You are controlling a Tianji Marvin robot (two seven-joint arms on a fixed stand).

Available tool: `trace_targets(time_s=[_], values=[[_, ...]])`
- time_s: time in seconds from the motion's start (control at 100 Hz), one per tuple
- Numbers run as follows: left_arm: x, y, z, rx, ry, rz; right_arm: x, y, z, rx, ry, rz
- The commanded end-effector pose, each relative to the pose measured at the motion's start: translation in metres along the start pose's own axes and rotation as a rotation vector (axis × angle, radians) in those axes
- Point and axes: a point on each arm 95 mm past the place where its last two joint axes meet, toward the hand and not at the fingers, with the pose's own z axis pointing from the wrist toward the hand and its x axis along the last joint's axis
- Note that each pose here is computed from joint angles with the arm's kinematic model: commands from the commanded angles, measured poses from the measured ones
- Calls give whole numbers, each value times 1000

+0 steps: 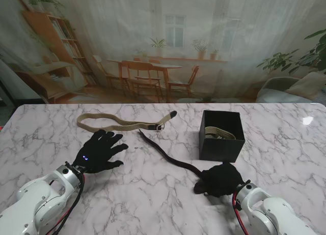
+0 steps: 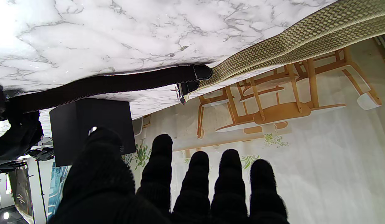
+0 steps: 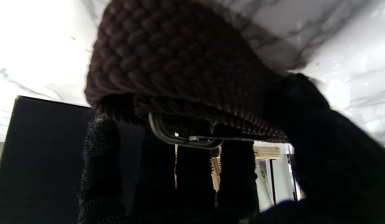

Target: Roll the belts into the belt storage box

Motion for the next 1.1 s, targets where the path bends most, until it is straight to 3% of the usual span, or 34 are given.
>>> trace_targets(time_s=[0.0, 0.36, 0.84, 1.09], values=[[1, 2, 0, -14, 7, 0, 1, -8, -1, 11, 3, 6], [2, 2, 1, -9, 9, -1, 1, -11, 3, -36, 13, -14], [1, 2, 1, -2, 9, -3, 1, -10, 4, -39, 29, 4], [1, 2, 1, -1, 8, -4, 4, 0, -1, 33, 51, 13]])
